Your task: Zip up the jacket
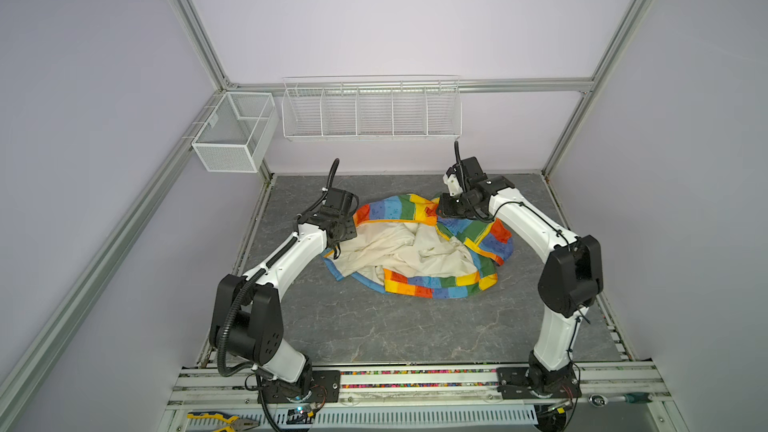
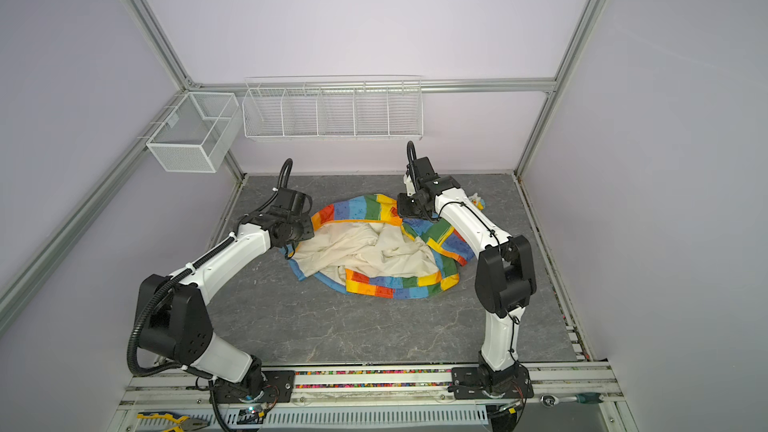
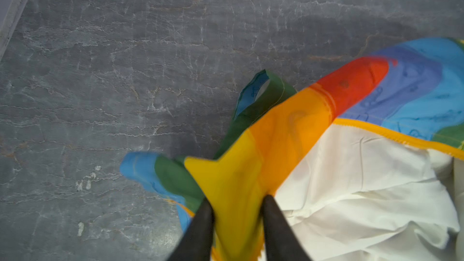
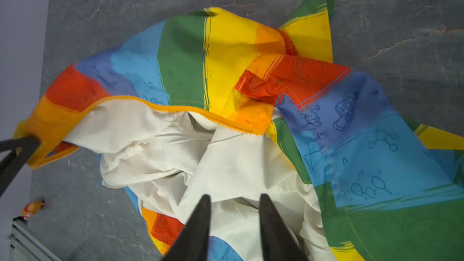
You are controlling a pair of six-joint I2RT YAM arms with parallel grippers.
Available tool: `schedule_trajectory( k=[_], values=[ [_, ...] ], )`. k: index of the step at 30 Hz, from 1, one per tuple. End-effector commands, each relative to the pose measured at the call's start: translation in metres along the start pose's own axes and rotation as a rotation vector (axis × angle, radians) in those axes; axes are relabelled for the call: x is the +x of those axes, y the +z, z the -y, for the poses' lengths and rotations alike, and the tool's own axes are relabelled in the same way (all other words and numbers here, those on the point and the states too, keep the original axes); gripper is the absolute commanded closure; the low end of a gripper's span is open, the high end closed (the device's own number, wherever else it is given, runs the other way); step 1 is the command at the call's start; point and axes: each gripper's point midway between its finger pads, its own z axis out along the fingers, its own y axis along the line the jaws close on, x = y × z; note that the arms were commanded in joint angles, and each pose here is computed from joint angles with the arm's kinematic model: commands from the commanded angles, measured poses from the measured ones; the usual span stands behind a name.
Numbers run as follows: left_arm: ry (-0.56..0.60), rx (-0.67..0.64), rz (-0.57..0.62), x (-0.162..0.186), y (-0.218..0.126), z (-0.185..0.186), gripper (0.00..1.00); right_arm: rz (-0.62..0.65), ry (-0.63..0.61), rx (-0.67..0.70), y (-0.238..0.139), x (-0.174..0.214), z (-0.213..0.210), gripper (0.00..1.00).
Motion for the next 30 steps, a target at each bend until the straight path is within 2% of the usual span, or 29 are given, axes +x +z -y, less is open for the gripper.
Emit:
schedule_trajectory(
  k=[1, 5, 8, 12, 18, 24, 30],
  values=[
    [-0.018, 0.003, 0.009, 0.000, -0.016, -0.008, 0.48, 0.060, 0.011, 0.012, -0.035, 0.007, 0.004, 0.45],
    [-0.024, 0.049, 0.024, 0.009, -0.040, -0.012, 0.49, 0.026, 0.066, 0.080, -0.047, 0.048, 0.032, 0.33],
    [-0.018, 0.169, 0.010, 0.033, -0.055, -0.002, 0.50, 0.001, 0.120, 0.137, -0.051, 0.086, 0.060, 0.28],
    [0.017, 0.285, -0.044, 0.086, -0.063, 0.020, 0.48, -0.050, 0.205, 0.171, -0.047, 0.137, 0.088, 0.26],
    [0.080, 0.400, -0.158, 0.168, -0.052, 0.056, 0.45, -0.095, 0.324, 0.264, -0.041, 0.188, 0.127, 0.25],
    [0.188, 0.440, -0.202, 0.212, -0.039, 0.078, 0.42, -0.095, 0.402, 0.283, -0.029, 0.204, 0.144, 0.24],
    [0.220, 0.474, -0.199, 0.214, -0.034, 0.091, 0.41, -0.116, 0.429, 0.287, -0.005, 0.206, 0.151, 0.32]
  ],
)
